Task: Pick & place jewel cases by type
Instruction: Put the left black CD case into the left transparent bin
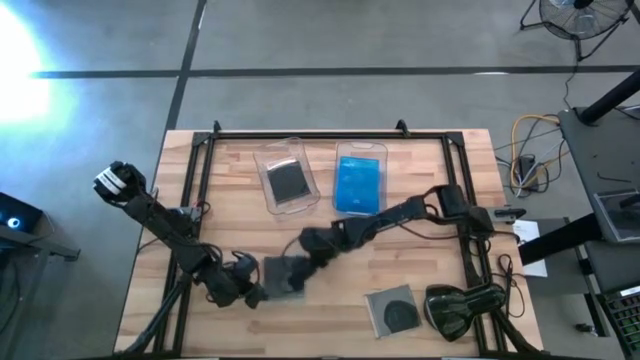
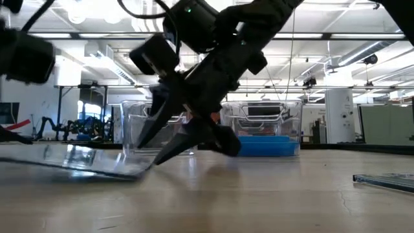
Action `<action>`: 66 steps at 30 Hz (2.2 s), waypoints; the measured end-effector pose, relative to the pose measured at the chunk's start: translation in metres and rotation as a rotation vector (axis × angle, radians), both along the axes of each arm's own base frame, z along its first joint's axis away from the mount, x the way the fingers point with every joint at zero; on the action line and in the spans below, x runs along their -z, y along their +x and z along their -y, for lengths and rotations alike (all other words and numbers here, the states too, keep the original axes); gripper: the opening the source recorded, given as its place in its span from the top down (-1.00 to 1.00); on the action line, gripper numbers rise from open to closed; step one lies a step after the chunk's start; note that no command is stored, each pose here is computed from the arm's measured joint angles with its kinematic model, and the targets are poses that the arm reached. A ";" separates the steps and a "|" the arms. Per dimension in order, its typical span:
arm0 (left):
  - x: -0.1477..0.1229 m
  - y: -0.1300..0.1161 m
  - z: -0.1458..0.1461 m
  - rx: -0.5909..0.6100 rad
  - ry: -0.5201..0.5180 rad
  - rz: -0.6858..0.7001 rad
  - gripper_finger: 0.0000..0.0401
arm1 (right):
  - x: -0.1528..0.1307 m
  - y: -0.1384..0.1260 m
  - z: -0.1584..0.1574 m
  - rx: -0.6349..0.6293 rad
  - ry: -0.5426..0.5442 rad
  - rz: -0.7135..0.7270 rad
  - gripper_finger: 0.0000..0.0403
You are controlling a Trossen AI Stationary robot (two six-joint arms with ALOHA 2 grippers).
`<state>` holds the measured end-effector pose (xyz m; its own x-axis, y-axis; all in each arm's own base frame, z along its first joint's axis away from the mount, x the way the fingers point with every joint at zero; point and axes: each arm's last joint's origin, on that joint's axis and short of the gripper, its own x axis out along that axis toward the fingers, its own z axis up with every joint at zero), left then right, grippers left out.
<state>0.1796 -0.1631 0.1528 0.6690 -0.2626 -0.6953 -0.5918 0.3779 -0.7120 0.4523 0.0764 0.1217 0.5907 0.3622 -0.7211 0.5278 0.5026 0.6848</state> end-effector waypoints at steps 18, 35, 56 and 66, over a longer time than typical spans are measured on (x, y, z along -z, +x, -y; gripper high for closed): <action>0.000 0.002 0.005 -0.012 0.106 -0.053 0.27 | -0.007 -0.015 0.000 -0.066 -0.169 -0.083 0.34; 0.045 0.039 0.026 -0.028 0.142 -0.131 0.27 | -0.001 -0.008 -0.017 -0.144 -0.030 -0.012 0.34; 0.048 0.035 0.029 0.010 0.142 -0.141 0.27 | -0.060 0.014 -0.018 -0.204 0.065 0.173 0.34; 0.048 0.035 0.028 0.002 0.148 -0.136 0.27 | -0.068 0.020 -0.023 -0.198 0.189 0.242 0.34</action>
<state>0.2142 -0.1915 0.1047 0.5656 -0.1518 -0.8106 -0.6783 0.4734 -0.5620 0.4720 0.0991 0.1899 0.6408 0.6004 -0.4784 0.2440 0.4316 0.8684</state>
